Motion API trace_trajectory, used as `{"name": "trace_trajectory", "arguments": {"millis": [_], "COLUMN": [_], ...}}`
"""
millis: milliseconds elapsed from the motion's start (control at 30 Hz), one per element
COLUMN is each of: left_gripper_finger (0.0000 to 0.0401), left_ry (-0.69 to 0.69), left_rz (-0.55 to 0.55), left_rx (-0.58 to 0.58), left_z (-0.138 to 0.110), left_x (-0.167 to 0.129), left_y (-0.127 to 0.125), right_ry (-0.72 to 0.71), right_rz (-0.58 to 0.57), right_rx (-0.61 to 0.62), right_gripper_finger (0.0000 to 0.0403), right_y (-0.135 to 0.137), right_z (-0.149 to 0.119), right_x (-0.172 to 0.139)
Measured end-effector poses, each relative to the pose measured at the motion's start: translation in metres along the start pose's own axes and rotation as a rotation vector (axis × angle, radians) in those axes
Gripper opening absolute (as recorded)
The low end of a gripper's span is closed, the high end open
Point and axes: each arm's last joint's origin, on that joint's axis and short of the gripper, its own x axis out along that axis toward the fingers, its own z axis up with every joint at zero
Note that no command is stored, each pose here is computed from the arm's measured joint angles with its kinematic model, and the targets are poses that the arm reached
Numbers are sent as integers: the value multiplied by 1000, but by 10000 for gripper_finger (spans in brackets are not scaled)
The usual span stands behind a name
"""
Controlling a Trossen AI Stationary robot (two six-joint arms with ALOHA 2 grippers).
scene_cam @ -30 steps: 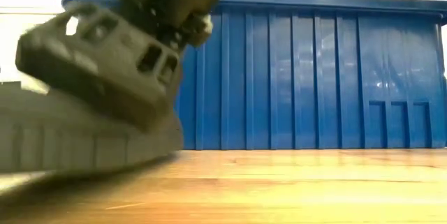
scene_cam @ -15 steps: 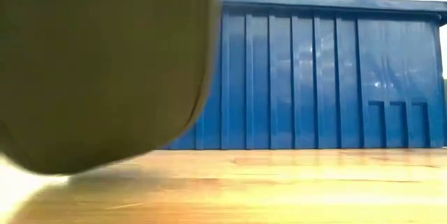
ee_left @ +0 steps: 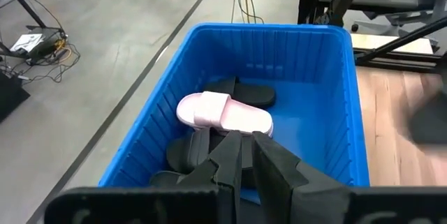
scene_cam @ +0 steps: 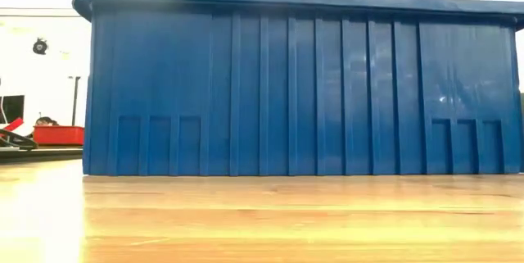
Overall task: Pick and place slides into bin
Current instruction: Put the black slide into the blue organizer bin
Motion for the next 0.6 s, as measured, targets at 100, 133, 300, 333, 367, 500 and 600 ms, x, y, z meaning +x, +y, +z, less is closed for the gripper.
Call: {"name": "trace_trajectory", "arguments": {"millis": [100, 133, 300, 333, 367, 500, 600], "left_gripper_finger": [20, 20, 20, 20, 20, 20, 20], "left_ry": [-8, -8, -53, -67, -76, -102, -108], "left_rz": [-1, -1, -9, -11, -12, -13, -10], "left_rx": [-6, -7, -54, -62, -66, -80, -83], "left_z": [2, 2, 11, 13, 15, 22, 26], "left_x": [2, 3, 11, 12, 14, 24, 33], "left_y": [-1, -2, -7, -8, -10, -16, -21], "right_ry": [45, 69, 144, 138, 141, 220, 253], "right_rz": [-294, -365, -507, -510, -514, -498, -463], "right_rx": [-95, -112, -106, -123, -147, -148, -108], "right_gripper_finger": [9, 9, 9, 9, 9, 9, 9], "right_y": [-23, -31, -75, -82, -89, -125, -151], "right_z": [-11, -16, -35, -37, -39, -62, -86], "right_x": [-40, -51, -93, -100, -103, -113, -119]}}
